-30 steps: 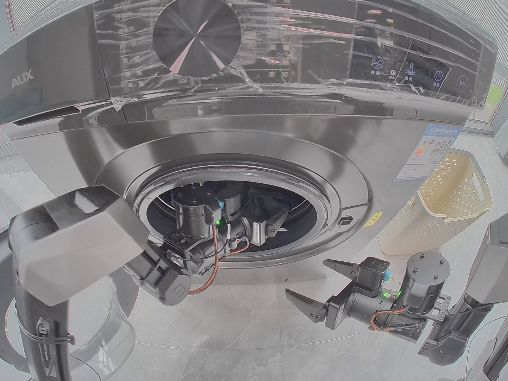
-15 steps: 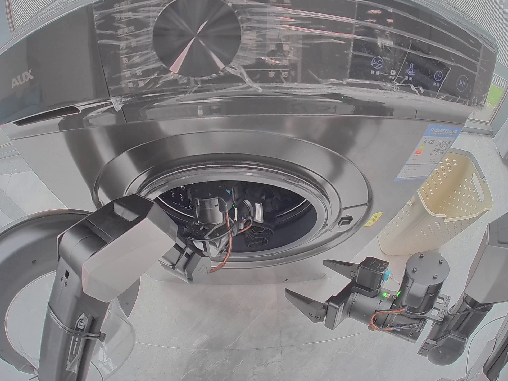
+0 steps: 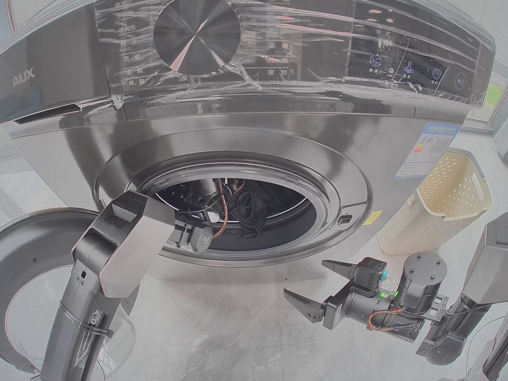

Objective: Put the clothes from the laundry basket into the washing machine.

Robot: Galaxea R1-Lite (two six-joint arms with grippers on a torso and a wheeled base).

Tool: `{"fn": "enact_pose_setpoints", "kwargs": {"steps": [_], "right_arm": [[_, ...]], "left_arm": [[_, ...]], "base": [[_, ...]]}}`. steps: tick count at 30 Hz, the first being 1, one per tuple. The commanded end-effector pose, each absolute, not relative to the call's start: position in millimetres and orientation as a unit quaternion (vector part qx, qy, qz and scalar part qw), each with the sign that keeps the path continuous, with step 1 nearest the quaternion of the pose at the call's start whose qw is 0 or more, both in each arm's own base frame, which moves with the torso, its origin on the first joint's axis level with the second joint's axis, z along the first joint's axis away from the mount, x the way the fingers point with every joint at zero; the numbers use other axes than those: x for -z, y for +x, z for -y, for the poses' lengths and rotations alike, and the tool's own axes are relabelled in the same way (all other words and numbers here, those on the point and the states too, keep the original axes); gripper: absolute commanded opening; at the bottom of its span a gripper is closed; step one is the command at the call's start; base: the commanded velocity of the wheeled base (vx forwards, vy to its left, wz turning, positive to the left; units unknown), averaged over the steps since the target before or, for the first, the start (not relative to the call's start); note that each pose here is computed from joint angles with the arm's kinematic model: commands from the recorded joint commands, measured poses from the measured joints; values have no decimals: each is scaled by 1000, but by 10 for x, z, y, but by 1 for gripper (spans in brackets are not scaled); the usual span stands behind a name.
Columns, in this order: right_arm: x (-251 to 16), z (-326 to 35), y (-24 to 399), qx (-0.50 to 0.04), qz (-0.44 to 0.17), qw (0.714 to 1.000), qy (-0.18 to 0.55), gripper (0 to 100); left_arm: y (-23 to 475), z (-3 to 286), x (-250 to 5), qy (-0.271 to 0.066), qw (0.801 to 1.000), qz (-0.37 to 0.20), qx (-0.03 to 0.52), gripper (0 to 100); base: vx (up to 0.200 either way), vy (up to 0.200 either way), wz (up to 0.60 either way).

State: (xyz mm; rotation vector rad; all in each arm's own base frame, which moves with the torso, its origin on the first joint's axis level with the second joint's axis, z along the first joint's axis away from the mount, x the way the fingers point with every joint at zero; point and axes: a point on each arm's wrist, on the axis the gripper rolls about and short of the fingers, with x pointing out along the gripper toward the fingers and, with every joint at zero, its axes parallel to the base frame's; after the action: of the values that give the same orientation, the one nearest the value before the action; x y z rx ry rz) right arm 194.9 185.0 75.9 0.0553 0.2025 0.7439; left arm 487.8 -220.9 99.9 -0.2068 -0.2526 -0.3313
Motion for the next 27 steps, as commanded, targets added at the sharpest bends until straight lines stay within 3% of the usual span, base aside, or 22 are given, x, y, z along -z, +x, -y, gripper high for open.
{"fn": "enact_pose_setpoints", "kwargs": {"steps": [1,2,3,12,19,27], "right_arm": [[-743,-1863,1946,-364,-101,925,26,100],[-743,-1866,1943,-365,-101,925,26,100],[-743,-1869,1940,-366,-101,925,26,100],[-744,-1866,1937,-366,-102,925,26,100],[-735,-1857,1928,-366,-105,925,24,100],[-731,-1840,1910,-365,-107,924,23,100]], "left_arm": [[4942,2152,-1036,-108,972,136,155,0],[4941,2151,-1032,-108,973,135,155,0],[4935,2158,-1015,-107,973,132,156,100],[4737,2244,-952,-104,977,89,165,100],[3962,2434,-881,-70,970,-3,231,100],[3200,2507,-931,-57,955,-36,290,100]], "base": [[0,0,0],[0,0,0],[0,0,0],[0,0,0],[0,0,0],[0,0,0]]}}
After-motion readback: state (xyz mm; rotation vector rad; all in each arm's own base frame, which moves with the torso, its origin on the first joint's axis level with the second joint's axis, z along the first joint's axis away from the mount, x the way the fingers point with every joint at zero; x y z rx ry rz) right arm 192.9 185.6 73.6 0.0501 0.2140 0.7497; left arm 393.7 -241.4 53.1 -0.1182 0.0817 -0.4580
